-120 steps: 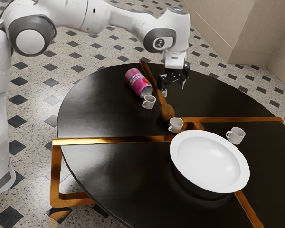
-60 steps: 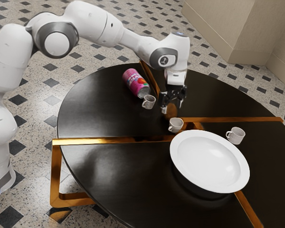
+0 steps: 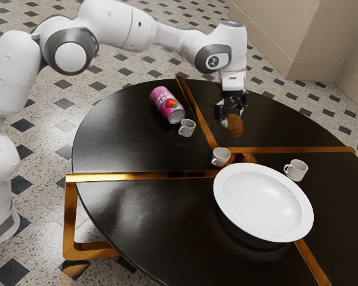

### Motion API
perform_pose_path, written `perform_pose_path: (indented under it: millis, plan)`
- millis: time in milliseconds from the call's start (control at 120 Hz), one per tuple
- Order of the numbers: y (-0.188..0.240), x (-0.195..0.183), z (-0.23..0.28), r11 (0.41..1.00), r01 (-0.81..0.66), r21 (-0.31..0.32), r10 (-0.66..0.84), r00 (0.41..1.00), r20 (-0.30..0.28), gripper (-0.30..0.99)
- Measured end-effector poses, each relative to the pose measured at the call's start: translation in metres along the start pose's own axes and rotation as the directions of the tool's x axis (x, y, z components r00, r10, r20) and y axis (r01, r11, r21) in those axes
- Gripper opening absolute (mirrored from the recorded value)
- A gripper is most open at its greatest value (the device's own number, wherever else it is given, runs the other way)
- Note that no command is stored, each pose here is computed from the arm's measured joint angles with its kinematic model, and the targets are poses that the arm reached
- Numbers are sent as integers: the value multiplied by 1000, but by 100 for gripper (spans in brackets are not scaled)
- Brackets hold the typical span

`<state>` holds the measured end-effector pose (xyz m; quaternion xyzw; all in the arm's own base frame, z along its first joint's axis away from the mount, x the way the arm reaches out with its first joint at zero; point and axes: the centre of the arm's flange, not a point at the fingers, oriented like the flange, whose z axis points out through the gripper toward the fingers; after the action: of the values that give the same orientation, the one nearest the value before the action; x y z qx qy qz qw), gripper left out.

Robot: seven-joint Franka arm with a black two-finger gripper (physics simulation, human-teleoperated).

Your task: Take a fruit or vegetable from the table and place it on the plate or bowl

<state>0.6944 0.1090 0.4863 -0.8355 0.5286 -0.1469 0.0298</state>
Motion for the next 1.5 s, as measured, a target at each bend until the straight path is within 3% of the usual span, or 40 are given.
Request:
perform_pose_path:
  millis: [300,475,758,892,1058,1158,1300,1333,1400,1500]
  plan:
    - [40,102,-30,993,-118,-20,117,993,-26,27]
    - [73,160,-18,979,-195,-56,193,980,-46,27]
    - [114,218,5,958,-267,-106,260,963,-75,27]
    - [117,221,52,960,-247,-134,242,969,-50,27]
    - [108,223,77,975,-210,-76,206,976,-64,27]
    - [108,228,78,978,-202,-47,197,977,-82,48]
    - [105,230,75,982,-185,-20,183,978,-96,61]
    - [100,230,60,983,-181,6,181,978,-100,62]
    - [85,221,-27,982,-160,101,170,981,-98,64]
    - [78,139,-182,985,-56,161,59,998,-14,66]
